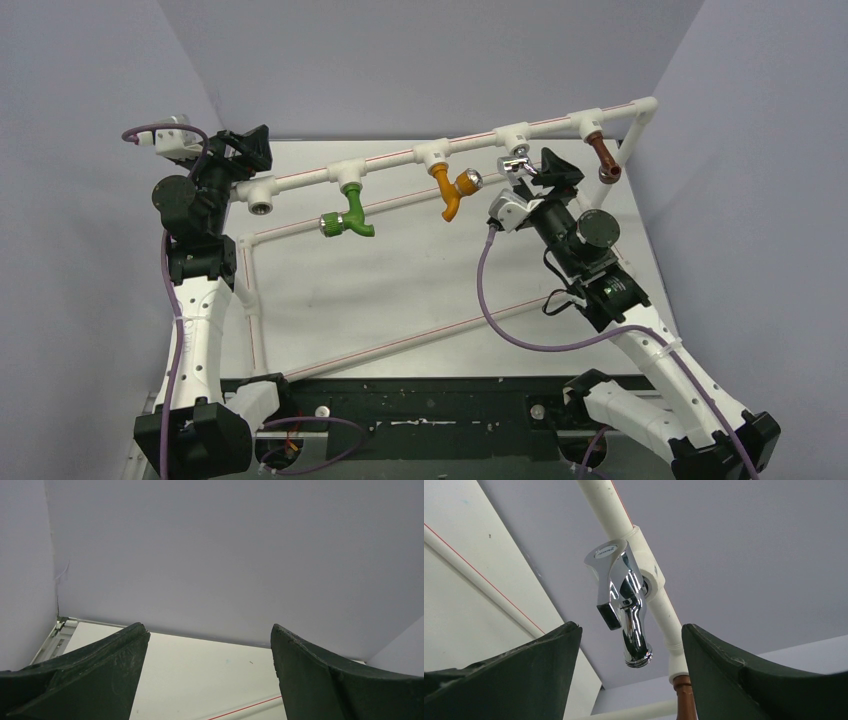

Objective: Install the water faucets

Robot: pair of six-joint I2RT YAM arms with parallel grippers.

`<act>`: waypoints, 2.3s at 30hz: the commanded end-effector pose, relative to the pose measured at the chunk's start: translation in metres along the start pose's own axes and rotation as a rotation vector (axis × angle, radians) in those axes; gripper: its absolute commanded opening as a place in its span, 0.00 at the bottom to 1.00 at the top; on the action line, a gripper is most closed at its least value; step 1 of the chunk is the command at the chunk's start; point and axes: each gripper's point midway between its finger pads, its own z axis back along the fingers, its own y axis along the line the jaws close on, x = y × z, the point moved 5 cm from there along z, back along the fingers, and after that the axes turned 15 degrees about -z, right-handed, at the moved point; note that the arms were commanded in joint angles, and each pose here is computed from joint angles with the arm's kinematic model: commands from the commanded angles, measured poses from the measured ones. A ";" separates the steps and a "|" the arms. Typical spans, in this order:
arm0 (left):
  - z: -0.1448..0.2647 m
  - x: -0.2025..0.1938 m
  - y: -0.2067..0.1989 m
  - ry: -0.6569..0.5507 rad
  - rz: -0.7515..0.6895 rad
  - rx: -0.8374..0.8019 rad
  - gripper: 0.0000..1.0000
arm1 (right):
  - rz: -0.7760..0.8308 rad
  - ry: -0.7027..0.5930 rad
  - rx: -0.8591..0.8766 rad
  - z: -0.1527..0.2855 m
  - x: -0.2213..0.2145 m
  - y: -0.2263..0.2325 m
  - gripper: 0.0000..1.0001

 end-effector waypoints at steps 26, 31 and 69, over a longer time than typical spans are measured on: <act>0.019 -0.127 0.020 0.456 0.103 0.067 0.90 | -0.323 -0.163 -0.197 -0.029 0.026 -0.021 0.00; 0.019 -0.127 0.019 0.454 0.107 0.060 0.90 | -0.578 -0.181 -0.284 -0.026 0.026 -0.026 0.00; 0.019 -0.124 0.016 0.444 0.119 0.047 0.90 | -2.599 -0.217 -0.318 -0.018 0.056 0.022 0.00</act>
